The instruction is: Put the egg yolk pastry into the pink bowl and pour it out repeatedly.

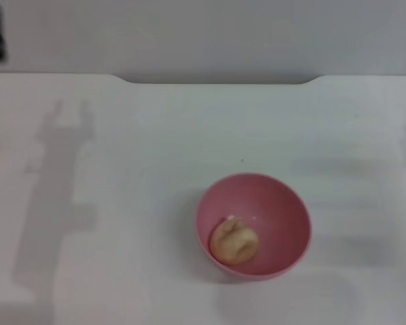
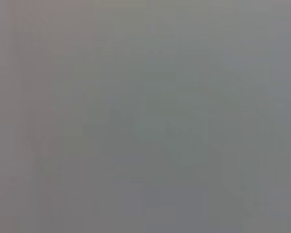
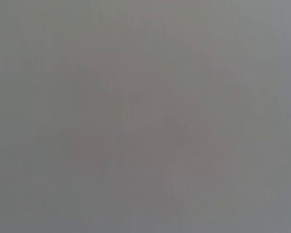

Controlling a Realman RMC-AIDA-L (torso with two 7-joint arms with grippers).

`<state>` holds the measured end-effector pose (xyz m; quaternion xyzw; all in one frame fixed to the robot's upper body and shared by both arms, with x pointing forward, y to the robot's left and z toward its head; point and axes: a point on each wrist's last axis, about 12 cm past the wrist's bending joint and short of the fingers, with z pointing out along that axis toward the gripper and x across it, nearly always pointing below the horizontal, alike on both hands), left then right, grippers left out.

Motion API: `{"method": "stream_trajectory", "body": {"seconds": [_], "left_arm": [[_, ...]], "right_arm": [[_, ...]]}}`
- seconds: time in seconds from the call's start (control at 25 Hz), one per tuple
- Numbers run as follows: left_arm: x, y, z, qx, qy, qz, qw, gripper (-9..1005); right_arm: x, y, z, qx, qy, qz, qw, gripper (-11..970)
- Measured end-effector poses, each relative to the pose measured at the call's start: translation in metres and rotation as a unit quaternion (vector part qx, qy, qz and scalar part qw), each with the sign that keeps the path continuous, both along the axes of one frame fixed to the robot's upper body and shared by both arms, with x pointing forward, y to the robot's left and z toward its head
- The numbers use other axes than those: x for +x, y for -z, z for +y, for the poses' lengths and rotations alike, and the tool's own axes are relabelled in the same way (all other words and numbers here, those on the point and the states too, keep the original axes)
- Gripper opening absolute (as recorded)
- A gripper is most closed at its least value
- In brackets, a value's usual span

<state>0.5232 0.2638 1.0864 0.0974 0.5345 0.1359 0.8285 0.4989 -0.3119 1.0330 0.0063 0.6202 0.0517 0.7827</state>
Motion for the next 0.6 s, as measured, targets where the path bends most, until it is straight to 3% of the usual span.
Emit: {"method": "stream_trajectory", "body": {"seconds": [0.08,0.2,0.36,0.6], "left_arm": [[-0.007,0.014,0.000,-0.042,0.061,0.034,0.997,493],[-0.014,0.026,-0.001,-0.071,0.100,0.077,0.989,514],[-0.017,0.041,-0.004,-0.073,0.101,0.141,0.982,541],[-0.016,0.044,0.000,-0.075,0.086,0.150,0.982,780]], "right_arm": [[0.000,0.000,0.000,0.001,0.000,0.002,1.000,527],[0.001,0.002,0.000,0.001,-0.002,0.009,1.000,527],[0.006,0.008,-0.001,0.028,-0.012,0.043,0.999,527],[0.006,0.011,-0.004,0.042,-0.006,0.057,0.997,527]]}}
